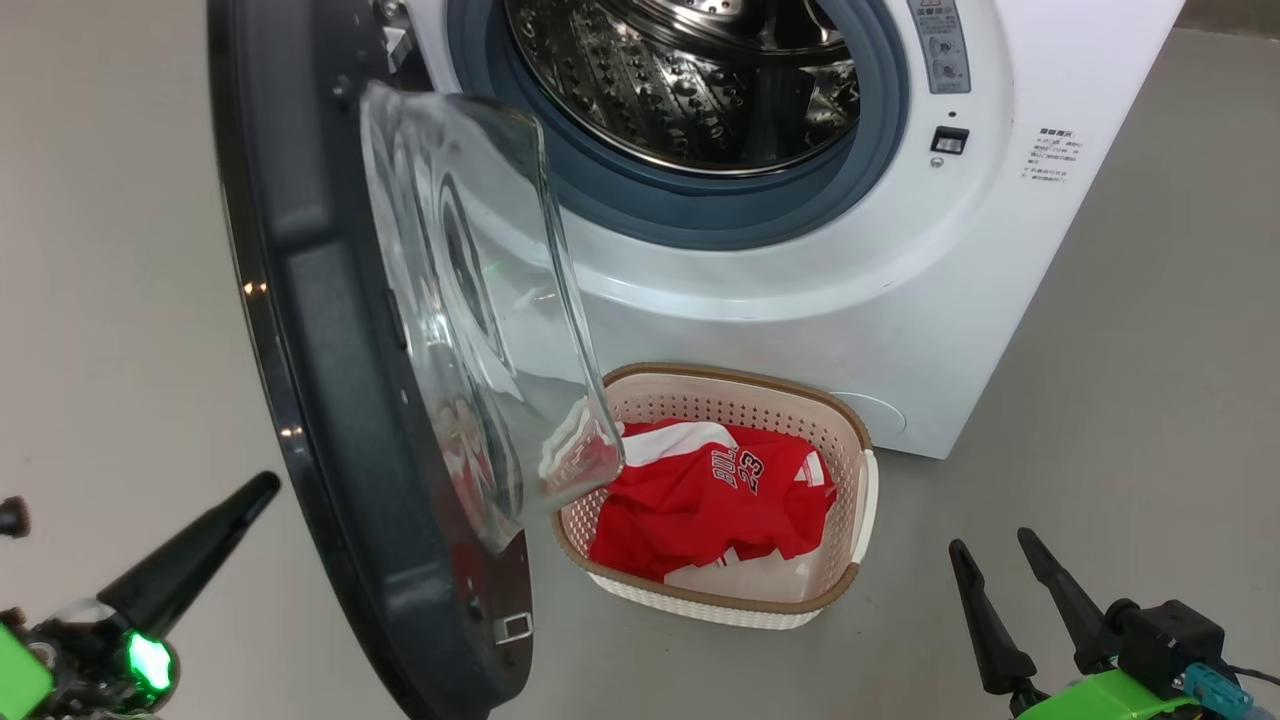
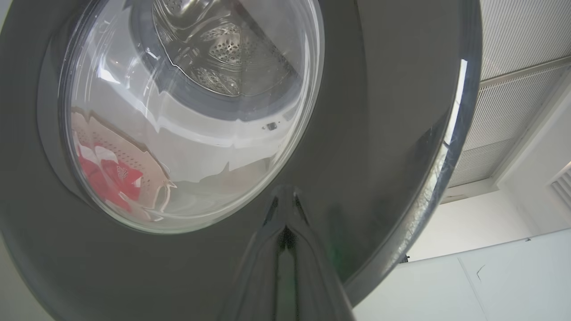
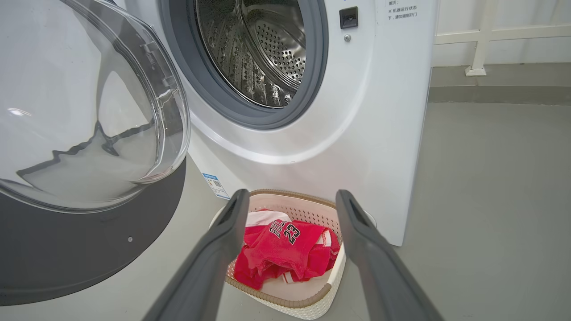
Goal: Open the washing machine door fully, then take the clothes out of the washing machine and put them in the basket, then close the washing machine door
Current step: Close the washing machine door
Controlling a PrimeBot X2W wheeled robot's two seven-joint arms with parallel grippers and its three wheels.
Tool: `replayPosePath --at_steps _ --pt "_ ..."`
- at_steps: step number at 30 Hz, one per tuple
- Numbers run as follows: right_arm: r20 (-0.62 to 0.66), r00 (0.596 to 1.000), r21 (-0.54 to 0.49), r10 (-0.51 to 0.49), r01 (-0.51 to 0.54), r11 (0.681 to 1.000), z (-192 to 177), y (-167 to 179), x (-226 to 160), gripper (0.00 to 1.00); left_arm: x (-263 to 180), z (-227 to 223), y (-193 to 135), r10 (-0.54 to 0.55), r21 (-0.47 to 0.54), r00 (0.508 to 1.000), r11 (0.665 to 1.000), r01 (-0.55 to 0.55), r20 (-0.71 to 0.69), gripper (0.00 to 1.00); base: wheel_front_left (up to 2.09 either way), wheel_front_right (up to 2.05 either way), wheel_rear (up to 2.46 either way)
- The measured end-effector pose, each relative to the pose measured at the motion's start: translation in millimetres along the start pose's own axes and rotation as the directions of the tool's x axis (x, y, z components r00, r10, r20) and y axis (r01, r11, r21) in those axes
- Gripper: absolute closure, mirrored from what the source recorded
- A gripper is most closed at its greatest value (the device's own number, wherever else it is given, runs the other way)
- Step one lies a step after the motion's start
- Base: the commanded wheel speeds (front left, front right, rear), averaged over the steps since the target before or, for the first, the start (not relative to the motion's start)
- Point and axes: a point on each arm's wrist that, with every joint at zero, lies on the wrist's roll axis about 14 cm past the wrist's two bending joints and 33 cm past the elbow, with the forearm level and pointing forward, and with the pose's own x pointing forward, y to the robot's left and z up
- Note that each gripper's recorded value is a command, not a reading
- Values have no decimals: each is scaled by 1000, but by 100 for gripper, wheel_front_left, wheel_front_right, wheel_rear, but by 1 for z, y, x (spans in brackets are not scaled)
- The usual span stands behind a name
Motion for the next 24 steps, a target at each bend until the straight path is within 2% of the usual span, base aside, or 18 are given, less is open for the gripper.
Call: replayPosePath --at_steps 7,24 --pt "11 1000 1 -4 4 1000 3 -2 2 0 16 -14 -20 -73 25 996 997 74 -42 100 0 0 0" --pt "16 999 4 -31 31 1000 4 -10 -3 0 51 -43 -42 -130 84 988 987 137 -88 100 0 0 0"
